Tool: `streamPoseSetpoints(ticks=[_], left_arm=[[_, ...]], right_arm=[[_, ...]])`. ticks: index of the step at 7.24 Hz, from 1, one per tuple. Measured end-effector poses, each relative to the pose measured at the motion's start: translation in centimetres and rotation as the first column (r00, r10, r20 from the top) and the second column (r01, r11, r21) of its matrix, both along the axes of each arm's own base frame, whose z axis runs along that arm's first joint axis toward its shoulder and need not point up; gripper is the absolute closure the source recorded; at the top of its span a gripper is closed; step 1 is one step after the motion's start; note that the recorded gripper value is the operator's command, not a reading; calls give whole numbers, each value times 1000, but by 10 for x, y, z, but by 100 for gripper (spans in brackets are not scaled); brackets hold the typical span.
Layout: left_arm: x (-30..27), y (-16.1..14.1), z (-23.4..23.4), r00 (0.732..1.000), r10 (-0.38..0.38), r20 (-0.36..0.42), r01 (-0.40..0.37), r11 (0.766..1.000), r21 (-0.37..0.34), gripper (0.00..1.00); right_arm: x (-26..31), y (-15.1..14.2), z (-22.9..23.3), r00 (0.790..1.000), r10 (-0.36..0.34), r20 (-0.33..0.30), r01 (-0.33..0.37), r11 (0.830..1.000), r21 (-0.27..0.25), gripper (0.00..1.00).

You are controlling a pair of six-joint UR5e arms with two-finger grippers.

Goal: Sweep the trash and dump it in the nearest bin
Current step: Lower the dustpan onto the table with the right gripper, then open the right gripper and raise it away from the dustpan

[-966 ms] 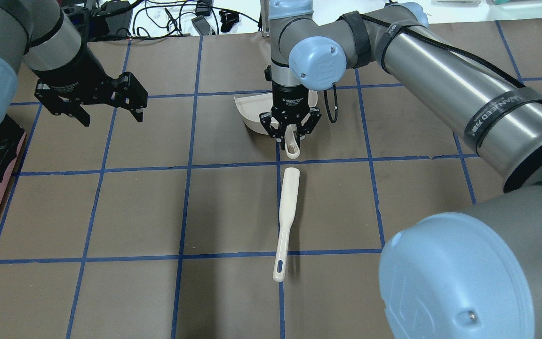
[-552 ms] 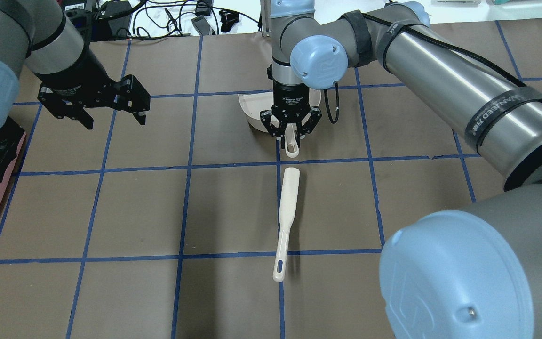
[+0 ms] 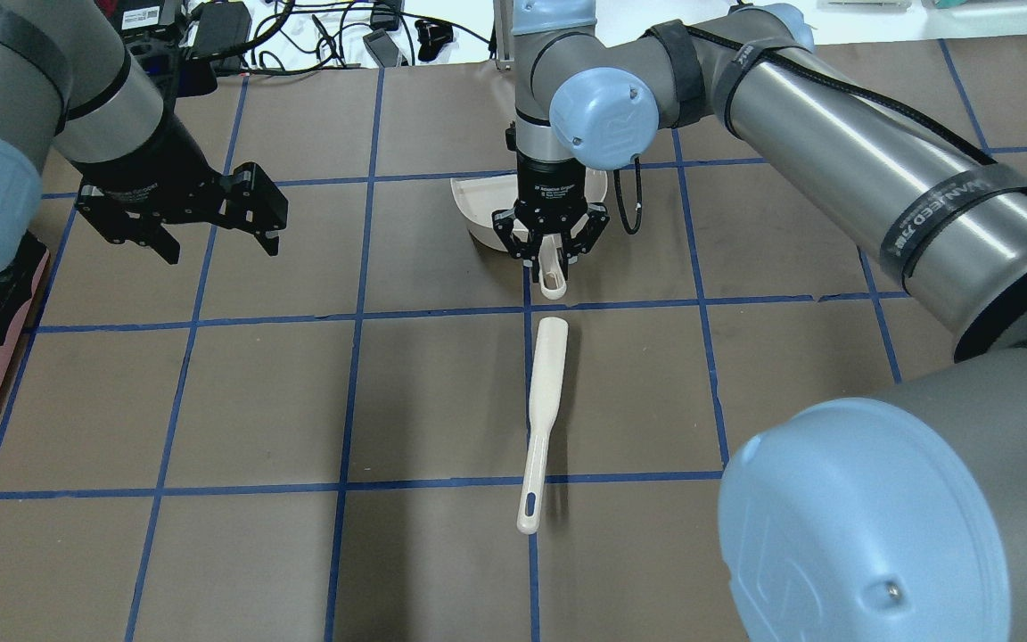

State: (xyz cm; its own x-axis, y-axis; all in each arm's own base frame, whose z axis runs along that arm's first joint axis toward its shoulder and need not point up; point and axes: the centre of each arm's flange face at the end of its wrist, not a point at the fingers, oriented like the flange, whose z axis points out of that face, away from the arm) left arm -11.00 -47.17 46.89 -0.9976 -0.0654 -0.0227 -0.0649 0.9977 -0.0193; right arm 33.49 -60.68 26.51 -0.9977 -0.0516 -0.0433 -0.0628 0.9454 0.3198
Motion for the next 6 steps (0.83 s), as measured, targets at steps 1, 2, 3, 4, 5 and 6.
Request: streamPoseSetpoints(ticks=[1,2,3,4,5,6], left_arm=[[0,0,0,1000,0,0,0,1000,0,0],[0,0,0,1000,0,0,0,1000,0,0],[0,0,0,1000,0,0,0,1000,1,0],[0,0,0,1000,0,0,0,1000,1,0],[0,0,-1,1000,-1,-1,1,1000,1,0],[0,0,0,1000,-1,0,1,1000,0,0]], right_arm=[[0,-2,0,1000,-17,-7,17,1000,-14,0],[0,-4,2,1000,-26,-11,26,999,-34,0],[-5,-7,11,999,-32,-15,31,998,-57,0],[-19,-12,30,999,-46,-21,44,995,-88,0],[-44,-15,60,997,-76,-22,73,990,-119,0],[-78,-10,102,993,-119,-21,115,983,-140,0]])
